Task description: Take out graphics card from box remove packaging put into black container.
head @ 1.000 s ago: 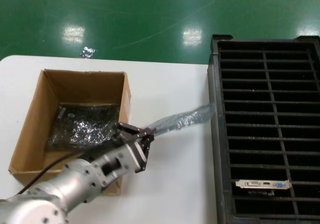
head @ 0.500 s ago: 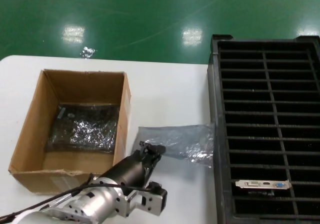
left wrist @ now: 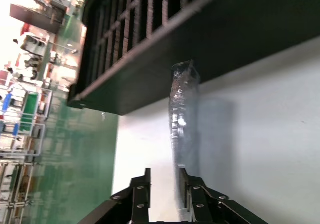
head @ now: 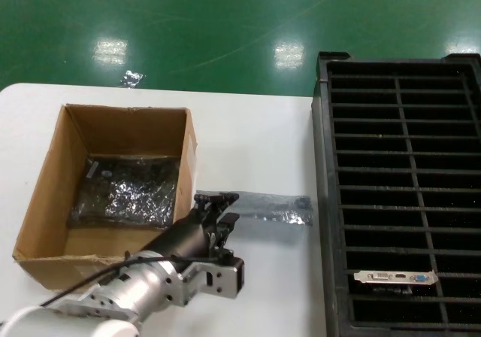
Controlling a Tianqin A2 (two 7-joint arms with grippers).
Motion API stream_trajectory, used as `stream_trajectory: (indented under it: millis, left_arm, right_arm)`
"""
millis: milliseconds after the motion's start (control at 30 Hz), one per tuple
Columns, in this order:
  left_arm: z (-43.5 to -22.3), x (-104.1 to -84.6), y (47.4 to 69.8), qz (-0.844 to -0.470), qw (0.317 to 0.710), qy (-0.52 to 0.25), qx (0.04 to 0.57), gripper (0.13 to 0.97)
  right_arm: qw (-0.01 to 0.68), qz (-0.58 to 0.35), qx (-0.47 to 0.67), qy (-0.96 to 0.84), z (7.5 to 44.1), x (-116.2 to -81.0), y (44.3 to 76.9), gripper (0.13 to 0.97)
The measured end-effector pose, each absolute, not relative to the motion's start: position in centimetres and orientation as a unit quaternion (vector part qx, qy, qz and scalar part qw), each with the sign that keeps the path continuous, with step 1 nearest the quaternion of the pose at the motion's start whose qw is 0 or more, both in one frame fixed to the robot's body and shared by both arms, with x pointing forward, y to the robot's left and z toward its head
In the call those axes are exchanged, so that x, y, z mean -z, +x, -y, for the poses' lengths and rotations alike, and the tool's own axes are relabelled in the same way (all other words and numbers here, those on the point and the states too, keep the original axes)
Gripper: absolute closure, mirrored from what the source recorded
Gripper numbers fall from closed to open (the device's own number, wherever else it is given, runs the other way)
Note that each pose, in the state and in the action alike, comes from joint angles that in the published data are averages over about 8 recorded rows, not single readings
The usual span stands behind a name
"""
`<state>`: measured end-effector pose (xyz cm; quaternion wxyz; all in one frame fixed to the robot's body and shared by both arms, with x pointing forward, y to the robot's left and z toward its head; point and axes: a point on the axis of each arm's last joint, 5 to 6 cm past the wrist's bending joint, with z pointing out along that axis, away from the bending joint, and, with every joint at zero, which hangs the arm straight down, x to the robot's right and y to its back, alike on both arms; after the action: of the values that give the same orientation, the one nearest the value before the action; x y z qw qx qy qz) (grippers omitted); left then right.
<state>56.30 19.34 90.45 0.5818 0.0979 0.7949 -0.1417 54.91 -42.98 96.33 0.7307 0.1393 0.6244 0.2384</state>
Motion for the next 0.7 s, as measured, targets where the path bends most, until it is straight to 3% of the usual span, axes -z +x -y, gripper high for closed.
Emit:
stream_trajectory:
  millis: [167, 367, 500, 700]
  left_arm:
    - [-20.9, -93.9, 54.9, -0.778, 0.599, 0.089, 0.167, 0.804]
    - [-24.3, -97.9, 53.3, -0.745, 0.635, 0.040, 0.199, 0.687]
    - [-26.6, -98.8, 52.8, -0.727, 0.656, -0.008, 0.203, 0.687]
    - [-27.0, -98.5, 52.7, -0.720, 0.658, -0.028, 0.221, 0.526]
  right_arm:
    - [0.731, -0.624, -0.238, 0.139, 43.0, -96.3, 54.9, 0.130]
    - [0.731, -0.624, -0.238, 0.139, 43.0, -96.3, 54.9, 0.130]
    - [0.731, -0.625, -0.236, 0.137, 42.9, -96.3, 54.9, 0.130]
    - [0.736, -0.634, -0.207, 0.113, 42.4, -95.7, 54.9, 0.130]
